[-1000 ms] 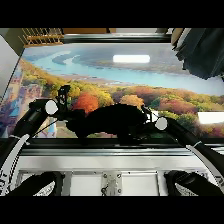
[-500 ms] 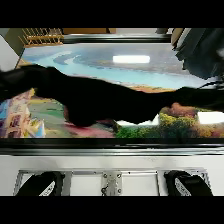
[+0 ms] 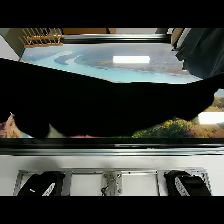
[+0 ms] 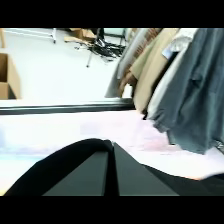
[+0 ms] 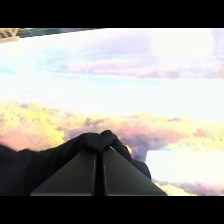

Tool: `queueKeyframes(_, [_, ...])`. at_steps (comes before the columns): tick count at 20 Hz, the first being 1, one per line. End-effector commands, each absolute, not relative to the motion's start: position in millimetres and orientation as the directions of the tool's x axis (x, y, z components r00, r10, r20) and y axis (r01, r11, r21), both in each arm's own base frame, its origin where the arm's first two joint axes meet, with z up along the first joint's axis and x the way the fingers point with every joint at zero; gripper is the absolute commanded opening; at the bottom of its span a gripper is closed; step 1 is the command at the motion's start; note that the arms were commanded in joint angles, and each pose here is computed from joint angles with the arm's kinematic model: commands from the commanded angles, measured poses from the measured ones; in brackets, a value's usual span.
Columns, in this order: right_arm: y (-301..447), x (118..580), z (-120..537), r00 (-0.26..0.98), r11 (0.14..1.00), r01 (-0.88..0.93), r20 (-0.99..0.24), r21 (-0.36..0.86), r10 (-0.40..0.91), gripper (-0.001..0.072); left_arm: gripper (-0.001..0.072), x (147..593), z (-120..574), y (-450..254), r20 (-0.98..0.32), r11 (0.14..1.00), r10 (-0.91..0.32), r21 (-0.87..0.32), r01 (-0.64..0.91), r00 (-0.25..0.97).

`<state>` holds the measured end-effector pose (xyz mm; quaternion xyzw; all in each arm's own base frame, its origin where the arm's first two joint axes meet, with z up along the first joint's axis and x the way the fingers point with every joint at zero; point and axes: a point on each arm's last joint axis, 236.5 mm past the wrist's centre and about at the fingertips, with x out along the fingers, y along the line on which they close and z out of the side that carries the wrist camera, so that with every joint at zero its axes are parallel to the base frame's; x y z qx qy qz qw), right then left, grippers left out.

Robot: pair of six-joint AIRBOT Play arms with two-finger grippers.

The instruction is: Fold the clothes and pants, and hang the long-sleeved shirts on hangers.

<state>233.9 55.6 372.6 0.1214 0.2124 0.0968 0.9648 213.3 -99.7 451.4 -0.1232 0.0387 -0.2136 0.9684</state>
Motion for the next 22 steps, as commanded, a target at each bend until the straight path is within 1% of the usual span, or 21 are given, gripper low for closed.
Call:
queueKeyframes(1, [50,232,352,0.851,0.953,-0.074,-0.479,0.294,0.214,0.0016,0.0012,227,425,-86,-0.138,0.915,-0.352,-0.26,0.31,0.926])
queueKeyframes(4, [49,249,305,0.743,0.95,-0.016,-0.632,0.312,0.22,0.0016,0.0011,278,357,-79,-0.401,0.949,-0.276,-0.26,0.18,0.874])
queueKeyframes(7, [49,282,242,0.605,0.95,0.035,-0.763,0.31,0.226,0.0016,0.0011,346,290,-89,-0.578,0.963,-0.249,-0.237,0.132,0.777])
queueKeyframes(8, [48,299,221,0.569,0.954,0.033,-0.79,0.299,0.227,0.0016,0.0012,371,268,-95,-0.611,0.964,-0.249,-0.233,0.129,0.751])
queueKeyframes(9, [47,320,205,0.56,0.955,0.036,-0.797,0.295,0.225,0.0017,0.0012,400,246,-105,-0.63,0.961,-0.263,-0.242,0.137,0.731])
queueKeyframes(11, [42,374,185,0.601,0.952,0.05,-0.77,0.302,0.212,0.0018,0.0012,452,207,-126,-0.633,0.947,-0.307,-0.277,0.162,0.711])
queueKeyframes(12, [38,403,179,0.644,0.948,0.062,-0.738,0.311,0.2,0.0024,0.0077,475,192,-137,-0.634,0.936,-0.333,-0.313,0.163,0.698])
queueKeyframes(13, [32,427,176,0.683,0.945,0.075,-0.707,0.319,0.185,0.0034,0.0425,491,183,-144,-0.635,0.926,-0.353,-0.343,0.158,0.687])
queueKeyframes(14, [25,446,173,0.712,0.935,0.094,-0.679,0.342,0.176,0.0192,0.0705,506,179,-149,-0.636,0.918,-0.367,-0.365,0.155,0.679])
queueKeyframes(15, [19,457,172,0.73,0.926,0.107,-0.661,0.363,0.175,0.0465,0.0683,516,177,-147,-0.643,0.914,-0.372,-0.378,0.145,0.669])
queueKeyframes(16, [10,463,174,0.742,0.919,0.124,-0.65,0.375,0.165,0.0624,0.0683,521,177,-140,-0.66,0.916,-0.368,-0.38,0.131,0.655])
queueKeyframes(18, [-12,458,180,0.754,0.912,0.165,-0.644,0.375,0.129,0.0622,0.0683,514,176,-118,-0.716,0.926,-0.346,-0.365,0.098,0.607])
queueKeyframes(19, [-20,448,182,0.743,0.912,0.181,-0.659,0.368,0.119,0.06,0.0683,505,169,-104,-0.749,0.933,-0.327,-0.354,0.069,0.576])
queueKeyframes(20, [-22,437,183,0.725,0.919,0.179,-0.679,0.352,0.119,0.0578,0.0683,494,158,-92,-0.78,0.936,-0.315,-0.351,0.038,0.541])
queueKeyframes(22, [-16,410,179,0.682,0.946,0.126,-0.719,0.298,0.136,0.0578,0.0683,461,121,-79,-0.837,0.936,-0.303,-0.35,-0.022,0.455])
